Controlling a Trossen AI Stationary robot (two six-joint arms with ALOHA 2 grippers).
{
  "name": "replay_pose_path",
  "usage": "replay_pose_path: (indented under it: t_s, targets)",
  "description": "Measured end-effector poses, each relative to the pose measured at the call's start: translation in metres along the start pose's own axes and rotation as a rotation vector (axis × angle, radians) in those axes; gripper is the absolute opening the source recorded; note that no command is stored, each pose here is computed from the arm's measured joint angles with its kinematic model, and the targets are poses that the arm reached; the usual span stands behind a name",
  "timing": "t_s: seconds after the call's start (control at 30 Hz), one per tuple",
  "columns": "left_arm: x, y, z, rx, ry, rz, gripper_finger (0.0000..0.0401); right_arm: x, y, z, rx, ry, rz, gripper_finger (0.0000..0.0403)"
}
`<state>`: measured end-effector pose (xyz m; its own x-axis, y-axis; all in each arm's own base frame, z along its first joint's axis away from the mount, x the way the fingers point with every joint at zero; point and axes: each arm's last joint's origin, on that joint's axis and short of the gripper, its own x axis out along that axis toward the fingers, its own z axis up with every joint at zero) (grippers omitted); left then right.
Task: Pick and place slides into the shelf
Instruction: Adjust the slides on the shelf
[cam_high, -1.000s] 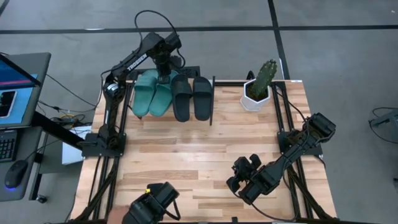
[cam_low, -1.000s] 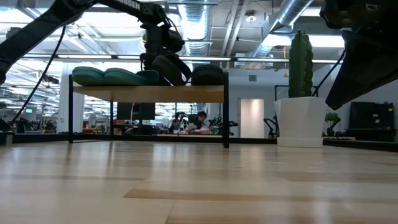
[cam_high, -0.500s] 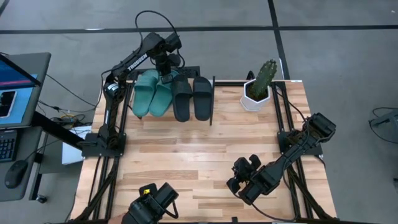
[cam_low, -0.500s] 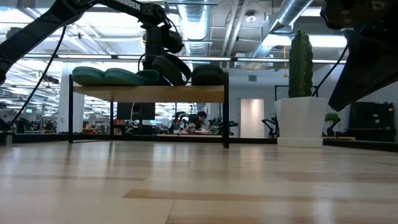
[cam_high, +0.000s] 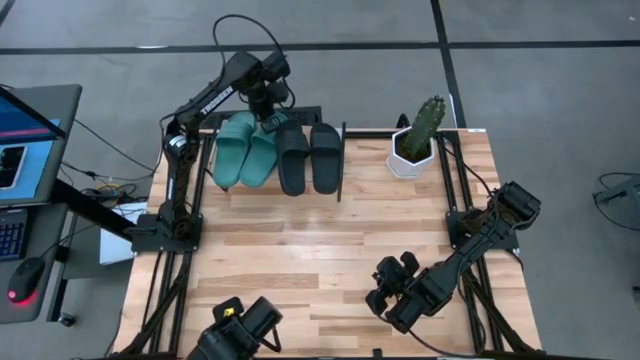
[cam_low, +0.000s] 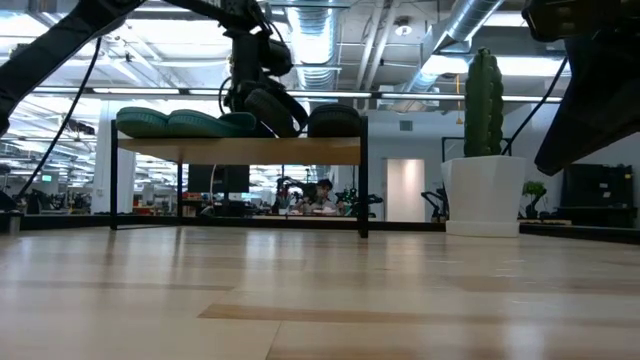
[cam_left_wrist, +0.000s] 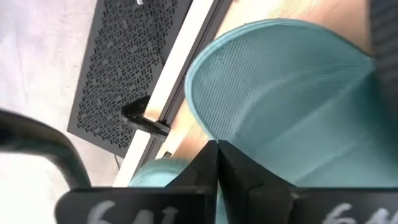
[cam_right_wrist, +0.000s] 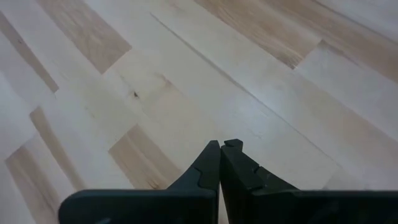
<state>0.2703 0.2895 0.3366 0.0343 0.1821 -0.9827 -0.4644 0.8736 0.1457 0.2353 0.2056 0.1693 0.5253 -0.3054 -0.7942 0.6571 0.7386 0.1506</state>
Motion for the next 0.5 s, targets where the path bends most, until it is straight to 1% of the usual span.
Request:
replay_pose_path:
  t_s: [0.17,0.23,0.3,0.43,0.5]
  targets:
    - [-0.017,-0.001,-0.008,-0.016,-0.036,0.022,0.0000,0.000,0.001,0.000,0.005,0.000,0.007,0.0000]
    - [-0.021,-0.001,-0.010,-0.010,-0.057,-0.005,0.0000,0.000,0.001,0.000,0.008,0.000,0.012,0.0000]
    - [-0.023,-0.002,-0.010,0.015,-0.068,-0.019,0.0000,0.000,0.002,0.000,0.009,0.000,0.014,0.0000]
    - [-0.024,-0.010,-0.008,0.072,-0.068,-0.008,0.0000,0.000,0.002,0.000,0.013,0.017,0.022,0.0000]
    - [-0.028,-0.016,-0.007,0.097,-0.088,-0.037,0.0000,0.000,0.003,-0.001,0.013,0.025,0.024,0.0000]
